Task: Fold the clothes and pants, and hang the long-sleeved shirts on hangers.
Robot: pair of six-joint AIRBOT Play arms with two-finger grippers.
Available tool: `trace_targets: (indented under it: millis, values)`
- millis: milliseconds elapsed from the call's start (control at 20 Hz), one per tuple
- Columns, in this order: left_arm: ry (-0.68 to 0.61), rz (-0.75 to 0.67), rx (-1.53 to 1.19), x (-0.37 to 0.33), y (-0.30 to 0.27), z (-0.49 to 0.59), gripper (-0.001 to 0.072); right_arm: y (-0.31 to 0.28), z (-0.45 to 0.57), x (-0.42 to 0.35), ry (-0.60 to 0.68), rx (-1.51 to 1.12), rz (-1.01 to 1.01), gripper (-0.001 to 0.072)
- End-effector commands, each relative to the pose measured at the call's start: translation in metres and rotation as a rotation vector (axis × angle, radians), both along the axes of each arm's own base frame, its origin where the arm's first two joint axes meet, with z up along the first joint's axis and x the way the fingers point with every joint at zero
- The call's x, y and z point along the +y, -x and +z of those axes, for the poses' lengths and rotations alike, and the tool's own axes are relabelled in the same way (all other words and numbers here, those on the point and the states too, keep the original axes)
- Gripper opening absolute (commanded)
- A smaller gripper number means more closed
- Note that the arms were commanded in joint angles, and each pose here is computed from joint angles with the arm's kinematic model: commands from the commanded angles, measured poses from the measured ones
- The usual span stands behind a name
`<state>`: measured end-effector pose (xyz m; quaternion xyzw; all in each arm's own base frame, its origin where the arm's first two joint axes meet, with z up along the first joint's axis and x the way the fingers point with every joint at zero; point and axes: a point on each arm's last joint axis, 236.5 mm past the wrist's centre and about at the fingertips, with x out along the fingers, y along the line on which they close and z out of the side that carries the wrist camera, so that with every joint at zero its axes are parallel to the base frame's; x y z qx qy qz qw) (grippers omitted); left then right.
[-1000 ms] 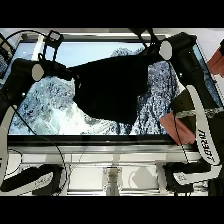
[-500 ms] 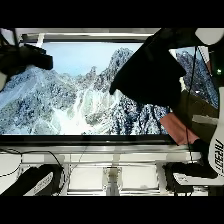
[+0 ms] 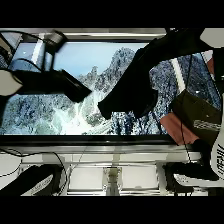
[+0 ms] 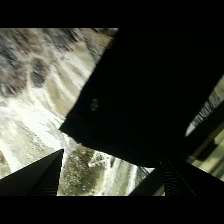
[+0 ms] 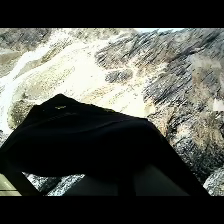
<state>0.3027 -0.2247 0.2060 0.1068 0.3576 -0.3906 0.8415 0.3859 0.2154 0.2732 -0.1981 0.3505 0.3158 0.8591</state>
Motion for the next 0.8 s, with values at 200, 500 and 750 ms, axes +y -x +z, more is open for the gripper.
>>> trace_targets:
  millis: [200, 500, 750]
  values:
    - [-0.083, -0.128, 0.054, -0.061, 0.034, -0.063, 0.0646, -0.006, -0.018, 0.012, -0.018, 0.055, 0.000, 0.0016]
    - [-0.117, -0.033, -0.041, -0.086, 0.031, -0.068, 0.0645, -0.011, -0.021, 0.014, -0.024, 0.057, -0.006, 0.0017]
    - [-0.219, 0.063, -0.119, -0.098, 0.009, -0.095, 0.0644, -0.011, -0.020, 0.015, -0.028, 0.055, -0.005, 0.0017]
